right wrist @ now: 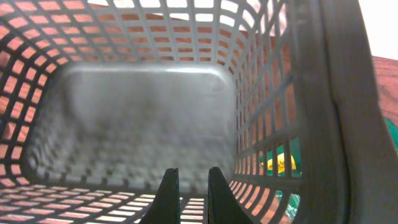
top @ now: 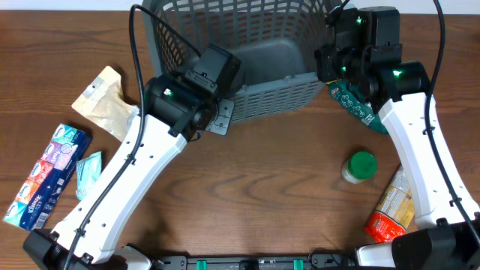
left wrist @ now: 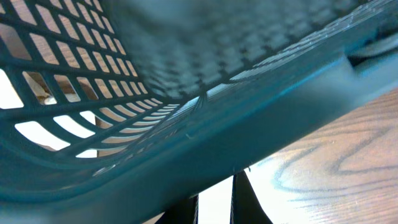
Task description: Pack container
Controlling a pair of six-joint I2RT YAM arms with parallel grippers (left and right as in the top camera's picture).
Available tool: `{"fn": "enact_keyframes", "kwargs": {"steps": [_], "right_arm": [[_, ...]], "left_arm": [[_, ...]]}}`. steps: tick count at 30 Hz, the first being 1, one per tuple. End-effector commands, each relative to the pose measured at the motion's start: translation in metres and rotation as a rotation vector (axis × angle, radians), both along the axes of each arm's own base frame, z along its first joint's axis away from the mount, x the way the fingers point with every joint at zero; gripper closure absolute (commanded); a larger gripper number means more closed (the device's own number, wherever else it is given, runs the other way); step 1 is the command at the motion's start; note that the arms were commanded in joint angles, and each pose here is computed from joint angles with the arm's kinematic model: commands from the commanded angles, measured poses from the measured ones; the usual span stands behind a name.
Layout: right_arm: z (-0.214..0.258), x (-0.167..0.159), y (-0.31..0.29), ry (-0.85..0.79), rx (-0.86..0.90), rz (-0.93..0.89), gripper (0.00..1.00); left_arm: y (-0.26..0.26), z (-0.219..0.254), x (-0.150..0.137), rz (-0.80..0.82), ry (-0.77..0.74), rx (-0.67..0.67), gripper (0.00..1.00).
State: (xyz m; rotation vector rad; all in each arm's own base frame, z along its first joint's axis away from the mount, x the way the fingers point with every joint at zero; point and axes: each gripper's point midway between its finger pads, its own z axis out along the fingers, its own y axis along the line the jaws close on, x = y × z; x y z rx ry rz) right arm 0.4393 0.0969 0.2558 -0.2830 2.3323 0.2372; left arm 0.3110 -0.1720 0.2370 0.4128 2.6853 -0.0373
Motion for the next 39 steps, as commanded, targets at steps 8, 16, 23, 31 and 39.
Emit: {"fn": "enact_keyframes", "kwargs": {"steps": [8,16,23,31,39], "right_arm": [[-0.029,-0.018,0.000,0.122,-0.026,0.010,0.99],[-0.030,-0.018,0.000,0.125,-0.027,0.010,0.99],[-0.023,-0.011,0.001,0.086,-0.021,0.010,0.97],[0.018,0.010,-0.002,-0.051,-0.024,-0.019,0.63],[0.120,0.014,-0.022,-0.224,0.011,-0.121,0.12]], "left_arm": [[0.018,0.000,0.017,0.035,-0.034,0.032,0.94],[0.019,0.002,0.022,0.036,-0.054,0.025,0.94],[0.021,0.004,0.018,0.036,-0.048,0.028,0.94],[0.036,0.039,0.004,0.025,-0.146,0.024,0.76],[0.093,0.080,-0.024,0.148,-0.273,0.131,0.29]]}}
